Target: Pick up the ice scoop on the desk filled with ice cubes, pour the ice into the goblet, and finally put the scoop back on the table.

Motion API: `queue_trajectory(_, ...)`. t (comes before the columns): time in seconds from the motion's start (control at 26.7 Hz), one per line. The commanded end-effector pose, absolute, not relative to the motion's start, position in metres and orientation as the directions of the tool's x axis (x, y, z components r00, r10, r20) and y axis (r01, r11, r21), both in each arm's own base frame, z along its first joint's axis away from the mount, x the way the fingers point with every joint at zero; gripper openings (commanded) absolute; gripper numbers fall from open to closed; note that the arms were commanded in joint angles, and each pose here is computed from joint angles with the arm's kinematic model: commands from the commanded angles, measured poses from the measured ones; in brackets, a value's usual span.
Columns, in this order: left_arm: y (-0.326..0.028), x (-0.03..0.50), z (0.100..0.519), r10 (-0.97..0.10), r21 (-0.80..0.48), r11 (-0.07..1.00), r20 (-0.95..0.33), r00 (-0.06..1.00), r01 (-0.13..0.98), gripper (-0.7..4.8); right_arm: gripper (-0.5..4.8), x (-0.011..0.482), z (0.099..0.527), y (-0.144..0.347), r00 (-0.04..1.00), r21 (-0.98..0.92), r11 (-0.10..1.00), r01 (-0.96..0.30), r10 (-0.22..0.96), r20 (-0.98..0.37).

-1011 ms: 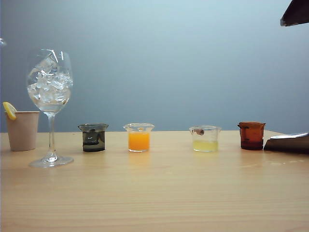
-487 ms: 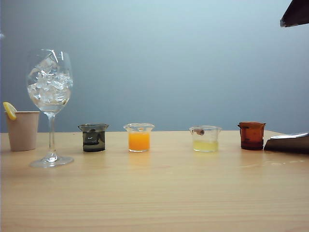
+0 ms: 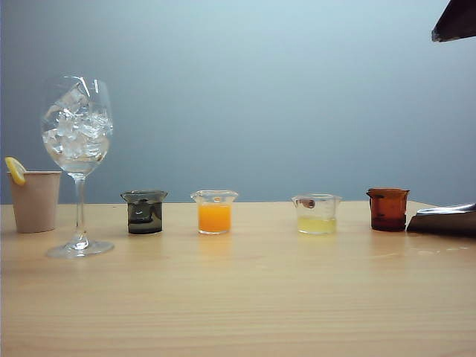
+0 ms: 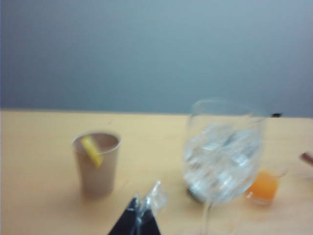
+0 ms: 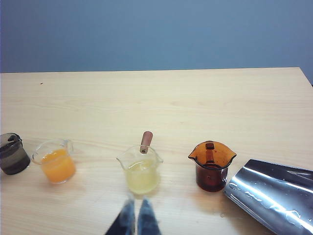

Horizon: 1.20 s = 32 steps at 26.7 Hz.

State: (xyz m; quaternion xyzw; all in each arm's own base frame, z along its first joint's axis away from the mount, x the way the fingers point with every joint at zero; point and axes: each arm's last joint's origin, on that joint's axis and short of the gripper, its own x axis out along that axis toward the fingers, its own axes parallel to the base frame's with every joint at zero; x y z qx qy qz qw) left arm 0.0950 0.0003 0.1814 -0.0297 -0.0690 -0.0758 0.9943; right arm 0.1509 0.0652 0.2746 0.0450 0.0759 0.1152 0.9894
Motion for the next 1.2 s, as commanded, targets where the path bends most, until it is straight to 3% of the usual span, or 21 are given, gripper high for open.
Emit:
queue_trajectory(0.04, 0.0, 0.0966, 0.1738, -0.125, -0.063, 0.989, 0.082, 0.989, 0.131, -0.05, 0.22, 0.1503, 0.2785, 0.0649, 0.965, 0.113, 0.969, -0.222, 0.235, -0.118)
queue_trajectory(0.3, -0.0014, 0.0969, 0.1737, -0.013, 0.0, 1.0, 0.082, 0.997, 0.013, -0.06, 0.22, 0.1507, 0.2781, 0.065, 0.965, 0.112, 0.969, -0.221, 0.234, -0.122)
queue_trajectory(1.09, -0.0011, 0.0969, 0.1738, -0.009, 0.0, 1.0, 0.082, 0.997, 0.009, 0.03, 0.22, 0.1508, 0.278, 0.065, 0.965, 0.11, 0.969, -0.221, 0.233, -0.121)
queue_trajectory(1.2, -0.0011, 0.0969, 0.1737, -0.008, 0.0, 1.0, 0.082, 0.997, 0.008, 0.03, 0.22, 0.1488, 0.2776, 0.0573, 0.987, 0.036, 0.99, -0.135, 0.137, -0.087)
